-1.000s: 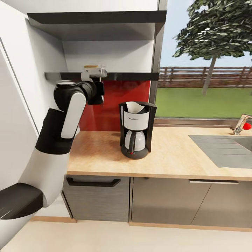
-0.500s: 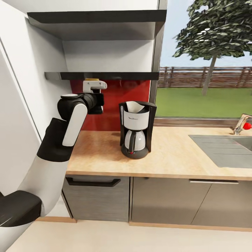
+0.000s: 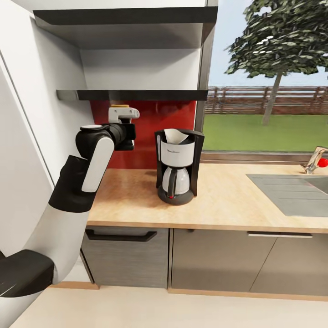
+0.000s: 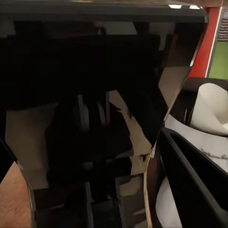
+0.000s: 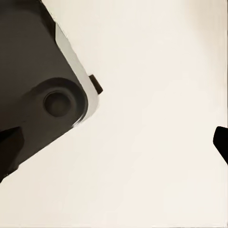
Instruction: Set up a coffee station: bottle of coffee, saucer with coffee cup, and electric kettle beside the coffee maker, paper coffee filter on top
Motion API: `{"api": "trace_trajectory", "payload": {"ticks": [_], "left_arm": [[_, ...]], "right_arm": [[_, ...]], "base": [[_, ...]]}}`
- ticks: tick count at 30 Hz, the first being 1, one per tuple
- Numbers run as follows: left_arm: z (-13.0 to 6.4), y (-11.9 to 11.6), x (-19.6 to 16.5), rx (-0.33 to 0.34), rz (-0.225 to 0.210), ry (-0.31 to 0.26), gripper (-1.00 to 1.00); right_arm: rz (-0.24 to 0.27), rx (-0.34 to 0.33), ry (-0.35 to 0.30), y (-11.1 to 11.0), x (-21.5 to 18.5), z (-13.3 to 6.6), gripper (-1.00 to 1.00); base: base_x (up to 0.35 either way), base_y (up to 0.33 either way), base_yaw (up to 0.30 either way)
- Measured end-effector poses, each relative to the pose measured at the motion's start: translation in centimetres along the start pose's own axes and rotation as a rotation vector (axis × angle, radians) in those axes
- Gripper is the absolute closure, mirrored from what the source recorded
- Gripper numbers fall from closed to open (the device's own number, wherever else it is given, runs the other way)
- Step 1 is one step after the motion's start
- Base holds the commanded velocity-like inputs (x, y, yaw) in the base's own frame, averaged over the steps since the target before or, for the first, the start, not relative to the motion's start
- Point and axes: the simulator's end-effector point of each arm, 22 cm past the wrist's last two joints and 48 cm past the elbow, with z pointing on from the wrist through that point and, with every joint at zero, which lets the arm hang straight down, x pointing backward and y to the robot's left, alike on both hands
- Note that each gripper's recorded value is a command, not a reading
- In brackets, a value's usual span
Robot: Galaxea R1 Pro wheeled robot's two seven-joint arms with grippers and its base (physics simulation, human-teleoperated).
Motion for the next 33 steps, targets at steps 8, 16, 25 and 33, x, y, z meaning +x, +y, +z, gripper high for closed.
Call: {"api": "trace_trajectory", "payload": {"ticks": [8,16,25,33], "left_arm": [[0.2,0.0,1.0,-0.001,0.000,0.000,1.00],[0.4,2.0,2.1,-0.033,0.016,-0.002,1.00],[0.6,3.4,3.4,-0.055,0.026,-0.003,1.00],[0.9,3.5,5.6,-0.056,0.027,0.014,1.00]], "right_arm": [[0.665,0.306,-0.115,-12.2,-2.2,0.2,-1.00],[0.864,0.471,-0.289,-21.1,-5.6,-1.4,-1.00],[0.901,0.488,-0.280,-24.0,-6.4,-1.4,-1.00],[0.927,0.495,-0.271,-24.1,-5.6,-0.4,-1.00]], "base": [[0.000,0.000,0.000],[0.000,0.000,0.000],[0.000,0.000,0.000],[0.000,0.000,0.000]]}}
